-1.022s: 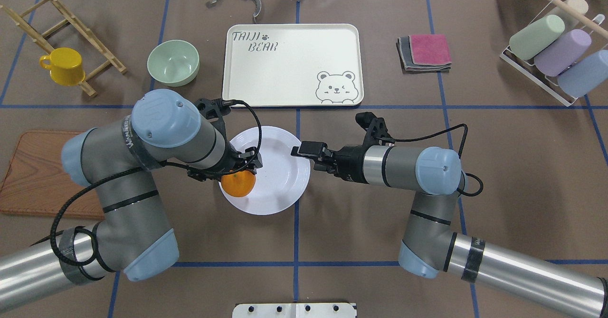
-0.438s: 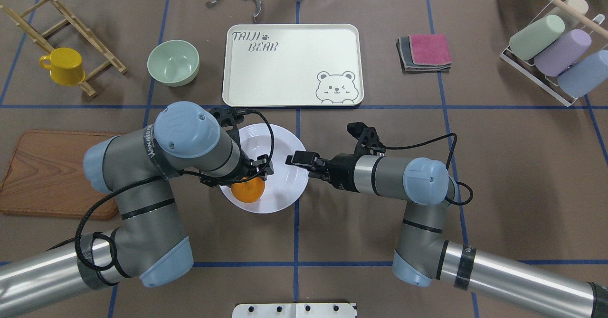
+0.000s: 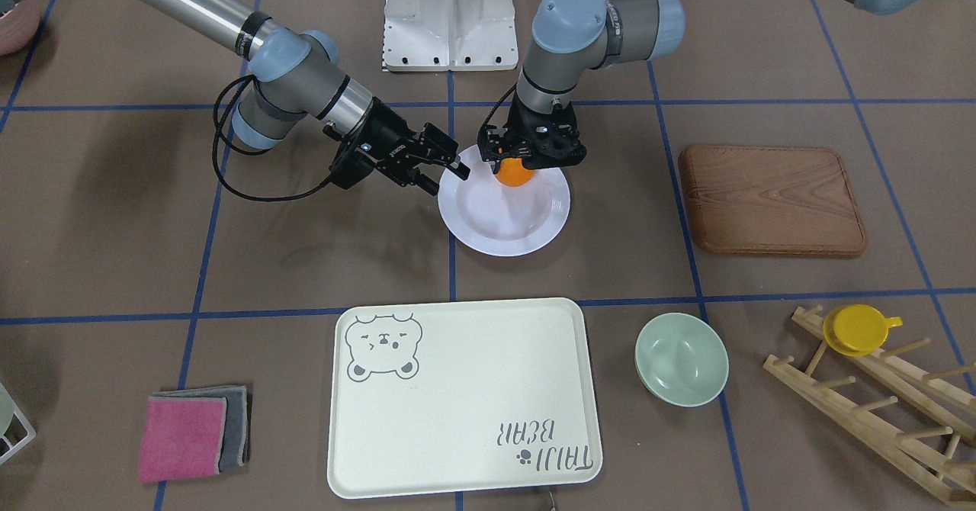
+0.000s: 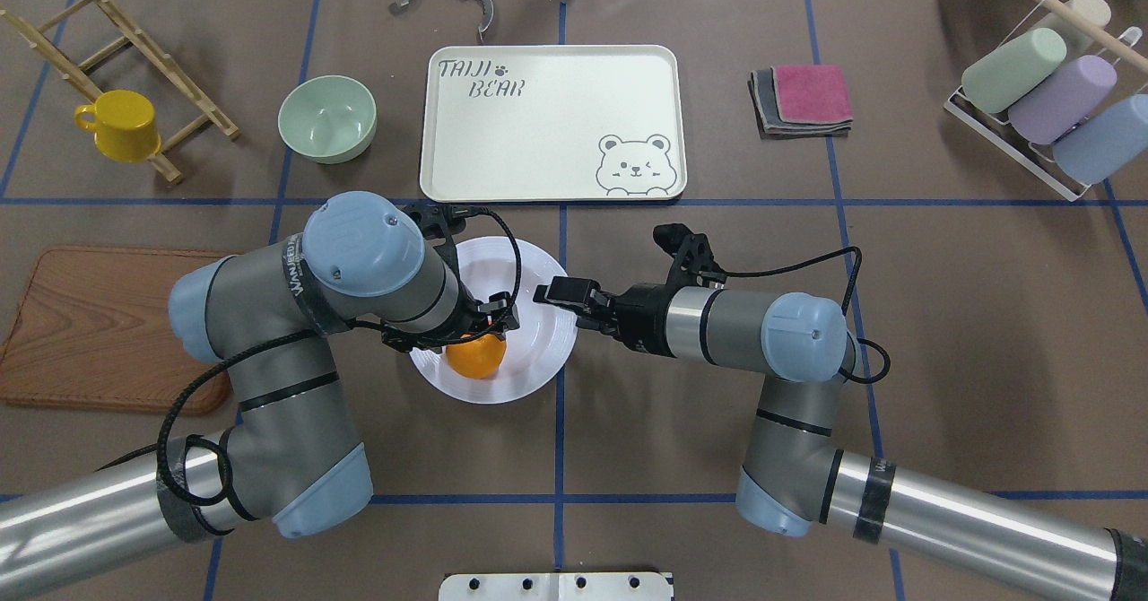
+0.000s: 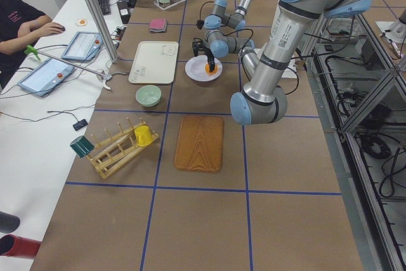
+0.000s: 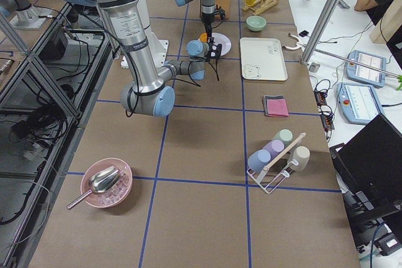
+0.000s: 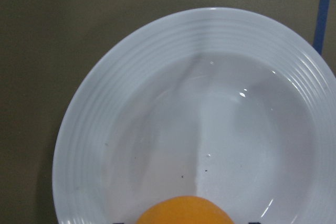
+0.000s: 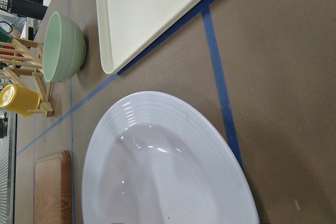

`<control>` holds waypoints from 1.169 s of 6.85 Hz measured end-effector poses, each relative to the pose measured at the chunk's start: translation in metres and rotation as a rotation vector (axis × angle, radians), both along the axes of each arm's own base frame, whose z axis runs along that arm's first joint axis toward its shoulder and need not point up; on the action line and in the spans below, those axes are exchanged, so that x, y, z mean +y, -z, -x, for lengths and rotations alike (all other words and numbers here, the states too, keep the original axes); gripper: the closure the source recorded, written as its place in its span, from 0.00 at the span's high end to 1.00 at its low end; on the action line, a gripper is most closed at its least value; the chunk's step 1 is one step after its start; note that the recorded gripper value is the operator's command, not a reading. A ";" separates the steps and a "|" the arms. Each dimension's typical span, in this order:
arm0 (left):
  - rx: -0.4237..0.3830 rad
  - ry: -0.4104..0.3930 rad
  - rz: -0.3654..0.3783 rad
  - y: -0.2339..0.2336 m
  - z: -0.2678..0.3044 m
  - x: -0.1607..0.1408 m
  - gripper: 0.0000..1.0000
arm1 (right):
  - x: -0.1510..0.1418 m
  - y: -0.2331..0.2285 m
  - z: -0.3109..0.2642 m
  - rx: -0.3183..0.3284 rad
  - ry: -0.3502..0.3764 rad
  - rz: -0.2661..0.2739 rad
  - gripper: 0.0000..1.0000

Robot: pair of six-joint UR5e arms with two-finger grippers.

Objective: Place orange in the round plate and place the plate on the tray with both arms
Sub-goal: 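Lower the orange onto the white plate and open the left gripper, then slide the plate onto the bear tray with the right gripper while left withdraws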

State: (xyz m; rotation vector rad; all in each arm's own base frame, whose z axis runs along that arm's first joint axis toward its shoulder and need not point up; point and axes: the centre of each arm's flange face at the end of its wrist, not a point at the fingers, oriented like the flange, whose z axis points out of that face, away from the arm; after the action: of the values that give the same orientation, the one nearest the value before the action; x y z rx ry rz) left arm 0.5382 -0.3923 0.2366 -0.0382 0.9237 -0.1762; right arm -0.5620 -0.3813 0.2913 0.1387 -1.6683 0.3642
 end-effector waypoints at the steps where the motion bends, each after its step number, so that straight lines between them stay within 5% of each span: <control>1: -0.001 -0.001 0.000 0.000 0.000 0.000 0.83 | -0.006 0.005 -0.006 -0.011 -0.006 -0.002 0.89; 8: 0.033 0.019 -0.067 0.016 0.052 -0.035 0.87 | -0.001 -0.016 0.019 0.081 0.057 0.010 0.86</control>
State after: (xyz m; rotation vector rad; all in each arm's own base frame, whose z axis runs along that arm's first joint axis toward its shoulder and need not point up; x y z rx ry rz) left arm 0.4858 -0.4273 0.2209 0.0301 0.9623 -0.1628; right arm -0.5807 -0.3819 0.3078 0.0970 -1.5870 0.3201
